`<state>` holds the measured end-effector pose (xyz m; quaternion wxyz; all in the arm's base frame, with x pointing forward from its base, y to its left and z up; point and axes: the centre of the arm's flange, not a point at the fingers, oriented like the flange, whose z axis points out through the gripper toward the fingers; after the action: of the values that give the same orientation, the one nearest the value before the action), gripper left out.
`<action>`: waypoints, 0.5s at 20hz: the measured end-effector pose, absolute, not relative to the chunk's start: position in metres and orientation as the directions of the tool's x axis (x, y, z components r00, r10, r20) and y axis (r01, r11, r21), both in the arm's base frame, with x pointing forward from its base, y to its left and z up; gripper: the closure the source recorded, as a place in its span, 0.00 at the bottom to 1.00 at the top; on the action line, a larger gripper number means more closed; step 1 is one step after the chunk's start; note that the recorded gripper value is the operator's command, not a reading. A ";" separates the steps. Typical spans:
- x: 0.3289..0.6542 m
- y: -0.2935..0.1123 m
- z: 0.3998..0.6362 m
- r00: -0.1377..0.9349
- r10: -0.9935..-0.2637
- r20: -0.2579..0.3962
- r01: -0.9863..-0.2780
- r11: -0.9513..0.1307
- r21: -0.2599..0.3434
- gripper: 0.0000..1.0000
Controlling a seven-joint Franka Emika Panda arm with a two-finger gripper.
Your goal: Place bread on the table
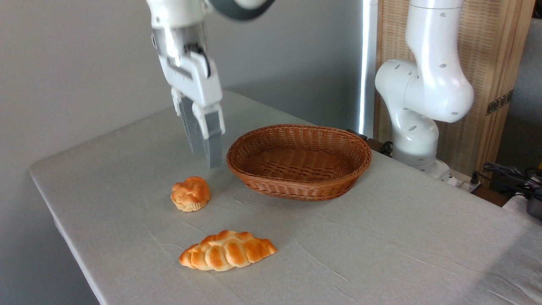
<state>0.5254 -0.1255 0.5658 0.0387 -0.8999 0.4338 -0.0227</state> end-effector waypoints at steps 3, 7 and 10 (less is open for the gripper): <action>0.535 -0.086 0.596 0.693 -0.718 0.062 -0.718 -0.695 -0.037 0.00; 0.542 -0.056 0.610 0.735 -0.671 0.095 -0.673 -0.739 -0.019 0.00; 0.541 -0.045 0.617 0.749 -0.657 0.079 -0.659 -0.752 -0.007 0.00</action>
<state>0.5414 -0.0449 0.6172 -0.0106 -0.9352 0.3518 -0.0385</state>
